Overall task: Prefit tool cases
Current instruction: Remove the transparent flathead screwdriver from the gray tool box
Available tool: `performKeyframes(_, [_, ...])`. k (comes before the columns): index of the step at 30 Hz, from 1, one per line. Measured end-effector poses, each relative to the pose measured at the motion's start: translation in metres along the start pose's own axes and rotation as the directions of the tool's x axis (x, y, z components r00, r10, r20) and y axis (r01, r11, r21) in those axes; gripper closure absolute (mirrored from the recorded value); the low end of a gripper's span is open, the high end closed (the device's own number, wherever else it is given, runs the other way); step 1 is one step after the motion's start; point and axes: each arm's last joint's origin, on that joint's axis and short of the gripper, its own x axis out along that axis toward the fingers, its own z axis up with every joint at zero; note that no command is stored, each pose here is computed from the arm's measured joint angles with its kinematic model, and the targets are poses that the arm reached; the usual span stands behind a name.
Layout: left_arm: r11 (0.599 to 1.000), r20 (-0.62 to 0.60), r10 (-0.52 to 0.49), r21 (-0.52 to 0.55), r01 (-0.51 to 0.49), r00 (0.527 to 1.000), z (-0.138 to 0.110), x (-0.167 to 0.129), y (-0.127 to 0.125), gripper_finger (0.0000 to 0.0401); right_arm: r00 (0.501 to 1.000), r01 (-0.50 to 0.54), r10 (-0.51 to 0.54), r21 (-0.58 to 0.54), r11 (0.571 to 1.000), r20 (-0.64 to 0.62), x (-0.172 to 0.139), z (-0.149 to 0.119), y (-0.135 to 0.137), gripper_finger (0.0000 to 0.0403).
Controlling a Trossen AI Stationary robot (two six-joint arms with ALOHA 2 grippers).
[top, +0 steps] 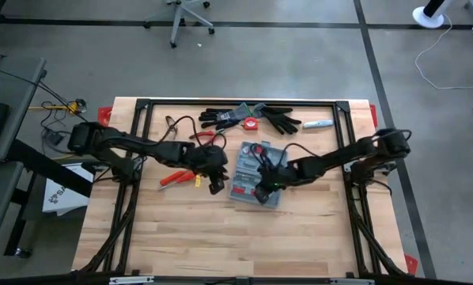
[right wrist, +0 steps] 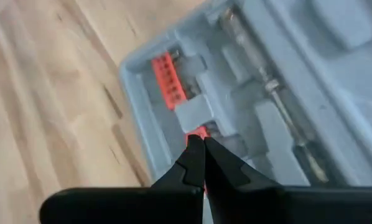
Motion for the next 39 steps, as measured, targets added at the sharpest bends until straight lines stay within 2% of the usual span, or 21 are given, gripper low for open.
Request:
performKeyframes(3, [1.000,0.013,-0.028,0.001,0.028,1.000,0.001,0.008,-0.001,0.0268,0.998,0.066,-0.066,0.002,0.998,0.018,-0.010,0.002,-0.006,0.0403])
performKeyframes(6, [0.998,0.017,-0.062,0.022,0.062,0.998,0.001,0.016,-0.003,0.0268,0.991,0.131,-0.131,-0.014,0.991,-0.016,-0.011,0.004,-0.016,0.0403])
performKeyframes(10, [0.993,0.013,-0.078,0.084,0.077,0.997,0.002,0.024,-0.004,0.0268,0.988,0.138,-0.141,-0.047,0.989,-0.066,-0.002,0.005,-0.023,0.0403])
performKeyframes(17, [0.976,0.044,-0.077,0.209,0.066,0.996,0.015,0.022,-0.006,0.0268,0.970,0.194,-0.199,-0.046,0.980,-0.139,0.024,0.000,-0.036,0.0403])
performKeyframes(22, [0.960,0.067,-0.066,0.276,0.045,0.996,0.026,0.019,-0.003,0.0268,0.964,0.198,-0.201,-0.035,0.980,-0.172,0.039,-0.003,-0.039,0.0403])
performKeyframes(26, [0.925,0.055,-0.030,0.381,0.007,0.998,0.031,0.017,0.002,0.0268,0.971,0.169,-0.171,-0.028,0.985,-0.167,0.042,-0.003,-0.037,0.0403])
performKeyframes(31, [0.851,0.009,0.007,0.525,-0.011,1.000,0.031,0.015,0.009,0.0268,0.973,0.153,-0.155,-0.024,0.988,-0.169,0.043,-0.003,-0.036,0.0403])
performKeyframes(36, [0.792,-0.012,0.013,0.611,-0.003,1.000,0.032,0.014,0.016,0.0267,0.973,0.151,-0.153,-0.024,0.988,-0.171,0.043,-0.003,-0.036,0.0403])
performKeyframes(39, [0.780,-0.013,-0.007,0.626,0.013,1.000,0.034,0.015,0.020,0.0261,0.974,0.148,-0.149,-0.023,0.989,-0.173,0.043,-0.003,-0.037,0.0403])
